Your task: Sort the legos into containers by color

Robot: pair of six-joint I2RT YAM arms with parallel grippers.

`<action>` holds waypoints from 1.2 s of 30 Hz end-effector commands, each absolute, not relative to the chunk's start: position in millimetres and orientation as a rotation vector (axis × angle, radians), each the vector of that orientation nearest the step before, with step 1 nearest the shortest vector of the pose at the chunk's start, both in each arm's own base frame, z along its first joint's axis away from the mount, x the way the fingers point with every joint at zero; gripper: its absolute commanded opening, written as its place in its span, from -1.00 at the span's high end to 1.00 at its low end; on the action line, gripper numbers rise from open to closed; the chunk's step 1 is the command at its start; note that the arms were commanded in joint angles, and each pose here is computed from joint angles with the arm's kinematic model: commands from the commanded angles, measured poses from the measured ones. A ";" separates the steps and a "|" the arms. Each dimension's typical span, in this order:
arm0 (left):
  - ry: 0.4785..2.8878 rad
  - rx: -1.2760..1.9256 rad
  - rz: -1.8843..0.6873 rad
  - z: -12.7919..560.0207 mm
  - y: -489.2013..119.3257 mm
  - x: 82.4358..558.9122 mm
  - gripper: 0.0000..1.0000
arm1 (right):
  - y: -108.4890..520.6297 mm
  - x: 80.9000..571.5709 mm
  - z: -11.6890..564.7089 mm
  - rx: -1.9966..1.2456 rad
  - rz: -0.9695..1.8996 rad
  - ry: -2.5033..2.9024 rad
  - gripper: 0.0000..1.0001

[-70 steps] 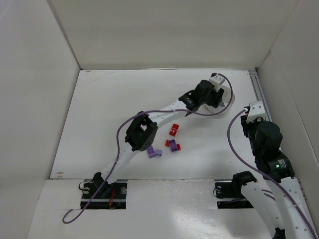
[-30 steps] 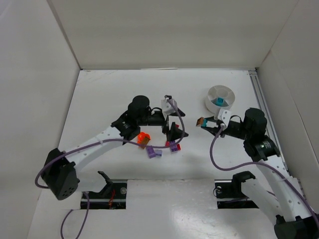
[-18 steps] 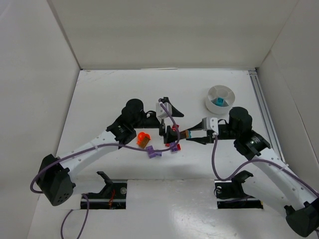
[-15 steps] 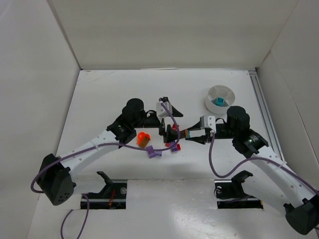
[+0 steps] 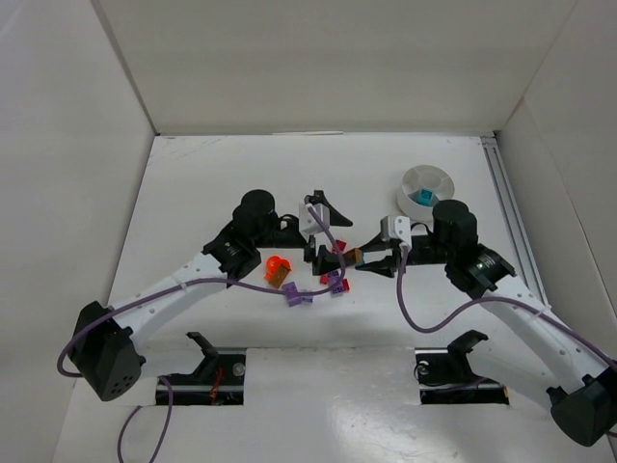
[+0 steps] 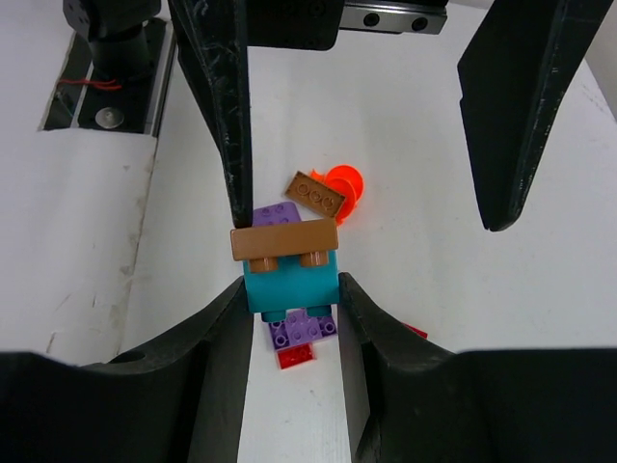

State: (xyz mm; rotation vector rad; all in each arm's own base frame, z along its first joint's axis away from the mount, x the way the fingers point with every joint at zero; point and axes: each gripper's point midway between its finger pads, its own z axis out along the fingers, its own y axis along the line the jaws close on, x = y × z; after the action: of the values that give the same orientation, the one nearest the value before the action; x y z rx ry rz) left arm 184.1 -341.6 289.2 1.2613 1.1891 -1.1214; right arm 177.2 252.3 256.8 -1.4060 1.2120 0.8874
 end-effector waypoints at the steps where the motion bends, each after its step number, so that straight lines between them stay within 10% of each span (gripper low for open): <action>1: 1.146 1.438 -1.167 262.8 -336.8 155.6 -0.62 | 259.1 184.2 305.2 -1.375 0.828 1.062 0.53; 36: 1.227 1.210 -1.098 294.6 -349.0 194.8 0.08 | 256.6 183.6 282.8 -1.448 0.801 1.144 0.55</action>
State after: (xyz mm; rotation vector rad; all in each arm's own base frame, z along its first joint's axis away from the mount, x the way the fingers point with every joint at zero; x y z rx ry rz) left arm 186.2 -345.1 250.8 1.2735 1.3529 -1.1303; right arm 189.2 251.9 269.3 -1.4283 1.1962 0.7824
